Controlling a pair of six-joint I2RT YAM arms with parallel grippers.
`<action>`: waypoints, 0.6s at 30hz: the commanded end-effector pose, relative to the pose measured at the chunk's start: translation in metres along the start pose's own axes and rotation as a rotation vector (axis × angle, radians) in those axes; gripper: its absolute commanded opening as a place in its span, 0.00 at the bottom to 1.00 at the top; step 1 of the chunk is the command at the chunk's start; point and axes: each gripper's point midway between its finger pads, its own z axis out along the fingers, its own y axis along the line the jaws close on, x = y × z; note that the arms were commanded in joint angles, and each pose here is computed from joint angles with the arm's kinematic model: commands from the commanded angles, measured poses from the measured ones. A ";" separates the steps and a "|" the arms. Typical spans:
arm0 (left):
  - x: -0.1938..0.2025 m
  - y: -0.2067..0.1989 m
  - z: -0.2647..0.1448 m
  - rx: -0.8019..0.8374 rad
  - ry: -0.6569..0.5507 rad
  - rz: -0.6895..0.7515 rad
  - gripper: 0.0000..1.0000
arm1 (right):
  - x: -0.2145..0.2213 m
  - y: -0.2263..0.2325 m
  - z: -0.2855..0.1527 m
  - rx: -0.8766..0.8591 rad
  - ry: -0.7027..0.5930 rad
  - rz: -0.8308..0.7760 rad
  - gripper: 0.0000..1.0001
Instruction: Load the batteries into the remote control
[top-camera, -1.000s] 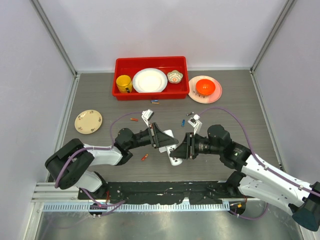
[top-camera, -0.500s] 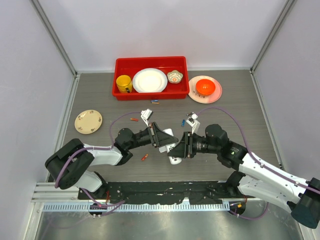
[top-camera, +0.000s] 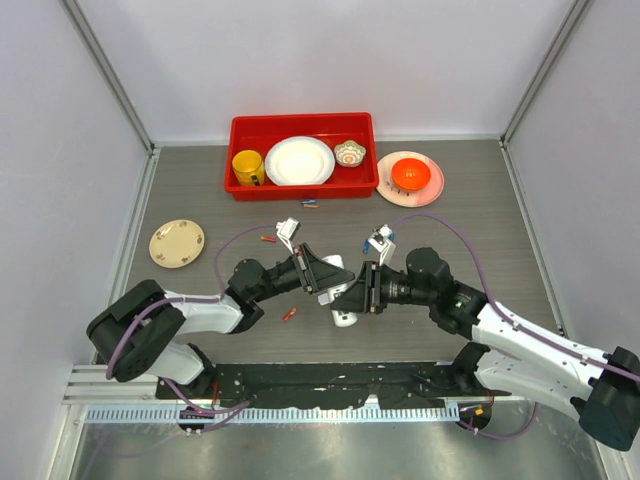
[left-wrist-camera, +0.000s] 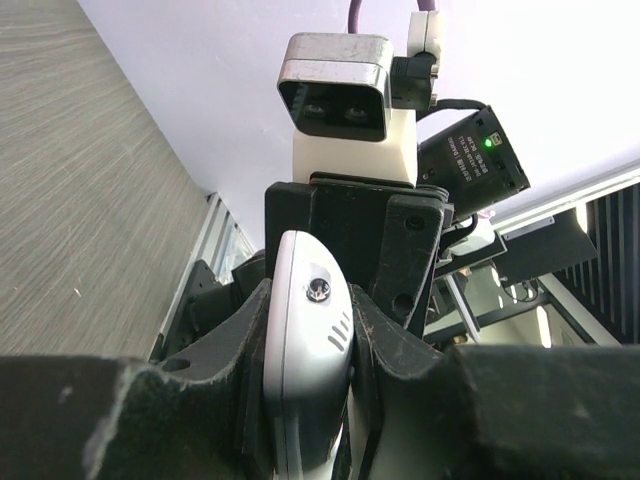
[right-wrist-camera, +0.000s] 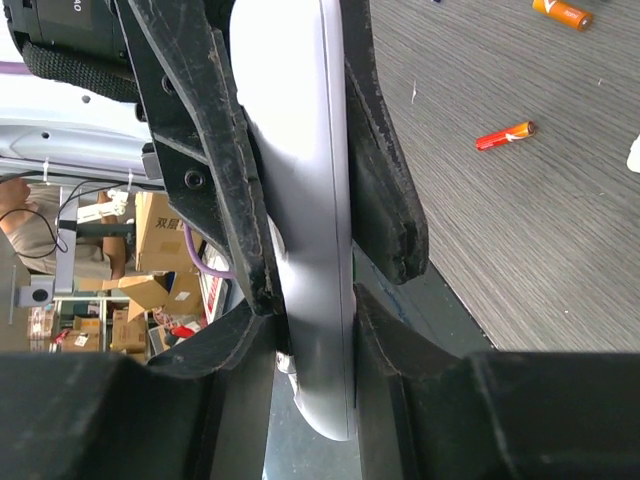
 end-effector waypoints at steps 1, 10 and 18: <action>-0.010 -0.068 -0.006 0.256 -0.092 0.151 0.00 | -0.016 -0.002 0.006 0.013 -0.075 0.005 0.37; -0.006 -0.059 -0.005 0.223 -0.123 0.160 0.00 | -0.024 -0.003 0.013 0.012 -0.103 0.030 0.41; -0.004 -0.055 -0.005 0.211 -0.131 0.158 0.00 | -0.028 -0.006 0.018 0.019 -0.119 0.040 0.38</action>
